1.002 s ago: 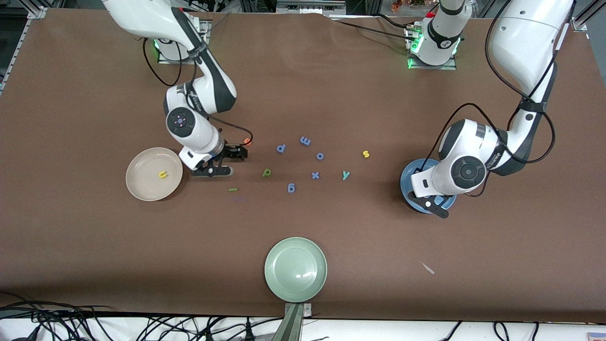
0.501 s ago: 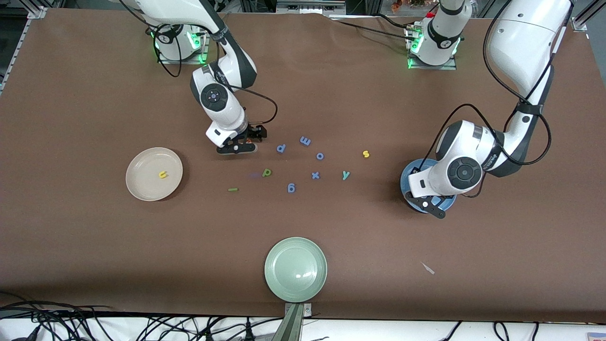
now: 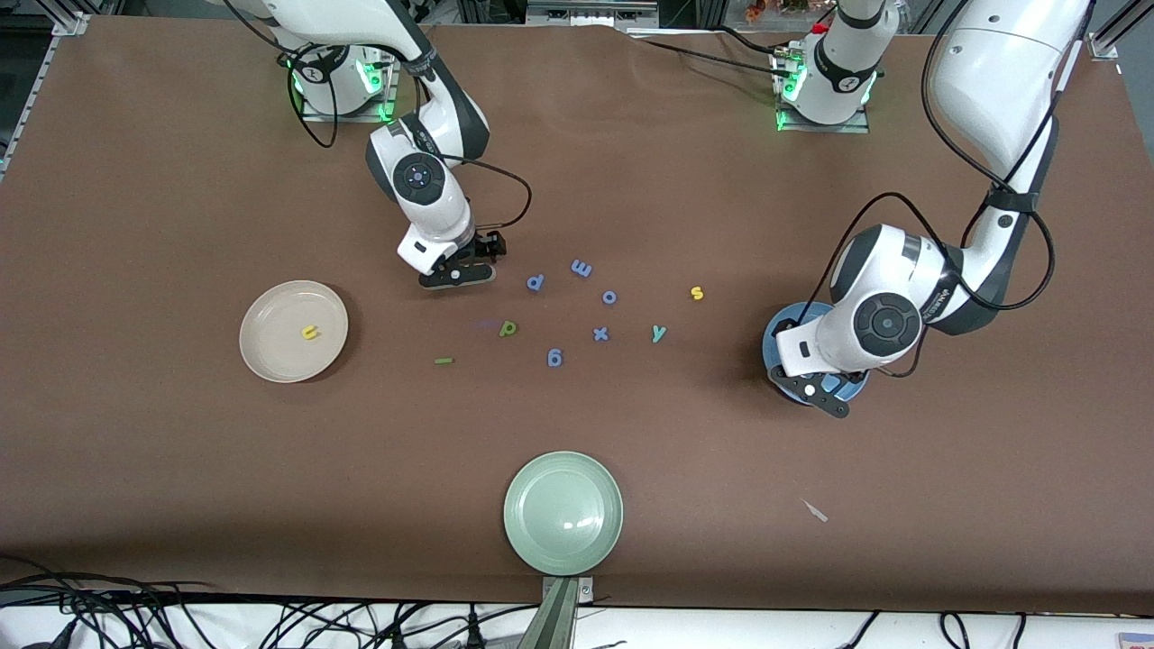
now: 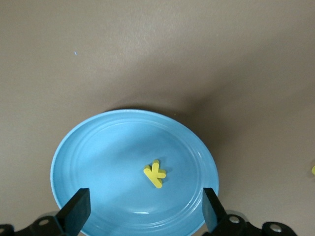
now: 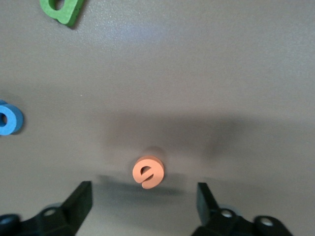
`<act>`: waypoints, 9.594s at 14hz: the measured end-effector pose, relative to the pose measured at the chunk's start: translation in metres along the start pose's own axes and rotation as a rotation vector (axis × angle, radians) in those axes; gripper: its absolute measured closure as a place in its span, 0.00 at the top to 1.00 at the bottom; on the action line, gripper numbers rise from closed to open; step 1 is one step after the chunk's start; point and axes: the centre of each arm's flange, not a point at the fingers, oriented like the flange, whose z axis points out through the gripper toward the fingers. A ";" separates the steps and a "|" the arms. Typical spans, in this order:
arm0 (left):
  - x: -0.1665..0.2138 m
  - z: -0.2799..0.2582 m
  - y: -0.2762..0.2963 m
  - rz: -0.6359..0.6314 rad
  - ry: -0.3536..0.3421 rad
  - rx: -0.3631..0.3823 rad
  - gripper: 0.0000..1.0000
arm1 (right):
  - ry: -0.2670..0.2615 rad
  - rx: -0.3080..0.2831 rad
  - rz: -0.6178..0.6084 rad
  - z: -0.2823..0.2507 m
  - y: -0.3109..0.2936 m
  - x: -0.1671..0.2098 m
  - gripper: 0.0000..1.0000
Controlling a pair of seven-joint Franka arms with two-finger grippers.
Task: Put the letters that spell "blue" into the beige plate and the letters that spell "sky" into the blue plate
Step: 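Move both grippers down to the orange e and the teal y, then grasp the orange e and the teal y with both grippers, then put the e and y on the beige and blue plates with both grippers, then grasp the green bar and the yellow s with both grippers, then put the bar and s on the beige and blue plates with both grippers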
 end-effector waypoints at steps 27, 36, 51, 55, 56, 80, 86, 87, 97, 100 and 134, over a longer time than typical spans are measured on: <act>0.027 0.009 0.193 -0.227 0.104 -0.161 1.00 | 0.066 -0.002 0.010 -0.028 0.032 0.037 0.45; 0.041 0.020 0.220 -0.138 0.128 -0.104 1.00 | 0.051 -0.009 0.032 -0.011 0.004 0.035 0.73; 0.065 0.066 0.224 -0.085 0.114 -0.052 0.59 | 0.031 -0.022 0.033 0.002 0.006 0.033 0.50; 0.067 0.066 0.229 -0.079 0.115 -0.056 0.43 | 0.028 -0.024 0.033 0.005 0.006 0.033 0.46; 0.067 0.068 0.231 -0.077 0.113 -0.056 0.43 | 0.029 -0.024 0.033 0.005 0.006 0.033 0.46; -0.001 0.012 0.007 -0.222 -0.061 -0.003 0.10 | 0.024 -0.076 -0.078 -0.058 0.094 0.089 0.29; 0.004 0.011 0.053 -0.325 -0.068 -0.030 0.66 | 0.039 -0.089 -0.185 -0.075 0.229 0.119 0.29; 0.005 0.010 0.072 -0.362 -0.074 -0.036 0.75 | 0.033 -0.090 -0.203 -0.074 0.246 0.120 0.29; -0.061 0.068 0.170 -0.742 0.018 -0.182 1.00 | -0.008 -0.064 -0.332 -0.096 0.209 0.147 1.00; -0.070 0.080 0.191 -0.805 0.014 -0.160 0.99 | -0.008 -0.041 -0.420 -0.083 0.153 0.155 1.00; -0.015 0.009 0.081 -0.667 -0.038 0.085 0.22 | 0.040 -0.044 -0.844 -0.053 0.169 0.195 0.09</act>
